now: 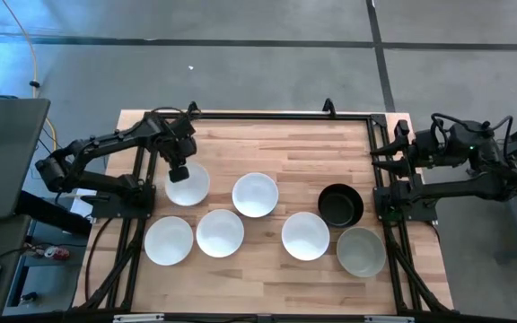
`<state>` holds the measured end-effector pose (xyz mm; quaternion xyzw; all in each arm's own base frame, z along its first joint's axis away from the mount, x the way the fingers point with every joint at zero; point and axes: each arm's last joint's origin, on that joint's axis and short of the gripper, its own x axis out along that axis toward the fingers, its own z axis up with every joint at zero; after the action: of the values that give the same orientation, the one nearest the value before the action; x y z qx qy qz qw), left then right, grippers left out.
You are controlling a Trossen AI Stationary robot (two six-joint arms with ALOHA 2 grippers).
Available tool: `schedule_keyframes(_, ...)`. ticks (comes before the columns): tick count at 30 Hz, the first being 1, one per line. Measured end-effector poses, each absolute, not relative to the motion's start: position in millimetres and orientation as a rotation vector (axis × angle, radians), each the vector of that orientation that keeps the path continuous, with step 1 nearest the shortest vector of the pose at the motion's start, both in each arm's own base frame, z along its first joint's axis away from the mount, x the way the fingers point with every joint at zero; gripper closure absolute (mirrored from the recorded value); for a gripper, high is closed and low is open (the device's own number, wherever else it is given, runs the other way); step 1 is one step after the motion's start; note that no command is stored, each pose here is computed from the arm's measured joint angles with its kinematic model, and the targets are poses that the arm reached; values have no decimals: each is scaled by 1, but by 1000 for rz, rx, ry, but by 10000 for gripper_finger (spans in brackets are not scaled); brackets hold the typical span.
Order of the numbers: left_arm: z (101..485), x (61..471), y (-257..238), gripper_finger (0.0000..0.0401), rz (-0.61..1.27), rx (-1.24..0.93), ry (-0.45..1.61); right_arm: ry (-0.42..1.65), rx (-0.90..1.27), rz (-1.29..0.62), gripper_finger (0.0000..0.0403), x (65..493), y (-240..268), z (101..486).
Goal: Nest bowls inside each other
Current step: Stack the white bowl on top of the white bowl
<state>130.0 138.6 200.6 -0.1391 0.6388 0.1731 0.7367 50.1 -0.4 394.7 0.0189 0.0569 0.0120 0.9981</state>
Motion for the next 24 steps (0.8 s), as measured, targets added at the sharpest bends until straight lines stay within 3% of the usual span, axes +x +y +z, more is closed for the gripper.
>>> schedule_keyframes(4, 218, 133, 148, 401, 443, -337, 1331, 122, 39, 24, 284, 50, 0, 394)
schedule_keyframes(15, 257, 151, 165, 401, 394, -506, 1161, 133, 39, 24, 284, 50, 0, 393)
schedule_keyframes(24, 265, 207, 175, 401, 317, -548, 1198, 203, 44, 23, 284, 62, -1, 373)
